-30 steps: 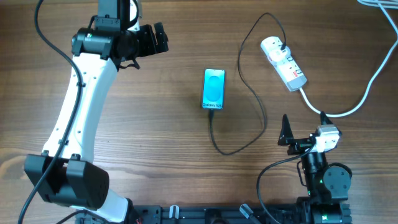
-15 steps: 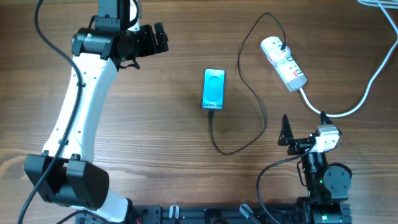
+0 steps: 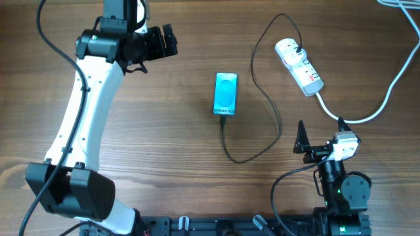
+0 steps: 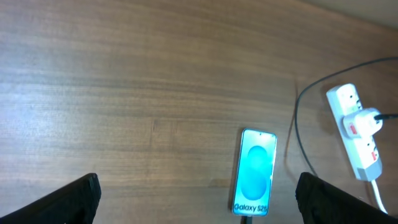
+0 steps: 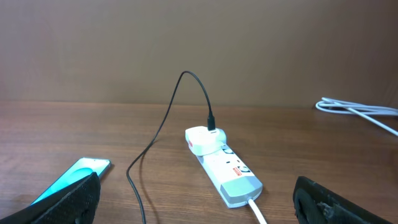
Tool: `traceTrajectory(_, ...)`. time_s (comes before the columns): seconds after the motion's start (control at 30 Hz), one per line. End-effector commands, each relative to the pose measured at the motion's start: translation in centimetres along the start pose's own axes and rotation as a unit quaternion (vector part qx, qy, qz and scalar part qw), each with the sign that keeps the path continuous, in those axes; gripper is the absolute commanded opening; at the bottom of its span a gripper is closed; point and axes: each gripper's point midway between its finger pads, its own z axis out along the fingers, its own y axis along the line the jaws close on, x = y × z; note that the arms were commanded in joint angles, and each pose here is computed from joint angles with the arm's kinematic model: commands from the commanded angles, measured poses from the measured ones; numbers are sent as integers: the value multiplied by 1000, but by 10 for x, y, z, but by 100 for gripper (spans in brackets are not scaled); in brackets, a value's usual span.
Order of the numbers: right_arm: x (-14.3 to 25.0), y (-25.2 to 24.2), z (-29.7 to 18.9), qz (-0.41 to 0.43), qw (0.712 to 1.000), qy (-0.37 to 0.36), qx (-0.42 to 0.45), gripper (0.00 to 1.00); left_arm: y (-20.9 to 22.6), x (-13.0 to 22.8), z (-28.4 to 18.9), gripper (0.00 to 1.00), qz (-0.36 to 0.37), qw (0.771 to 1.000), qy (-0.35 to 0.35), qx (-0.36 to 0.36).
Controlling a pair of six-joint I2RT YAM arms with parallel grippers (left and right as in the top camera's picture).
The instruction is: Plug charger to phone and switch on socket
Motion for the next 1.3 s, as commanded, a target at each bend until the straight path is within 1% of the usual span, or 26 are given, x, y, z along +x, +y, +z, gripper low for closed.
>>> traceTrajectory(0.0, -3, -1, -1, -5, 1000, -6, 4, 100, 0, 11, -25, 100, -3, 1000, 2, -5)
traceTrajectory(0.13, -3, -1, -1, -5, 1000, -6, 4, 100, 19, 28, -36, 100, -3, 999, -5, -44)
traceTrajectory(0.27, -3, -1, -1, -5, 1000, -6, 4, 100, 29, 57, -33, 100, 0, 999, -12, -41)
traceTrajectory(0.37, -3, -1, -1, -5, 1000, -6, 4, 100, 43, 94, -35, 100, 0, 999, 14, -52)
traceTrajectory(0.47, -3, -1, -1, -5, 1000, -6, 4, 100, 50, 118, -54, 100, 0, 998, 22, -58)
traceTrajectory(0.57, -3, -1, -1, -5, 1000, -6, 4, 100, 54, 125, -71, 100, 1, 998, 2, -62)
traceTrajectory(0.7, -3, -1, -1, -5, 1000, -6, 5, 100, 64, 158, -78, 100, 9, 998, -16, -56)
traceTrajectory(0.77, -3, -1, -1, -5, 1000, -6, 4, 100, 68, 168, -73, 100, 36, 997, -37, -48)
traceTrajectory(0.87, -3, -1, -1, -5, 1000, -6, 4, 100, 69, 175, -69, 100, 62, 994, -91, -27)
traceTrajectory(1.03, -3, -1, -1, -5, 1000, -6, 4, 100, 69, 171, -73, 100, 69, 978, -195, 2)
traceTrajectory(1.13, -3, -1, -1, -5, 1000, -6, 5, 100, 76, 170, -75, 100, 62, 969, -238, 4)
traceTrajectory(1.27, -3, -1, -1, -5, 1000, -6, 4, 100, 70, 176, -74, 100, 140, 957, -252, 34)
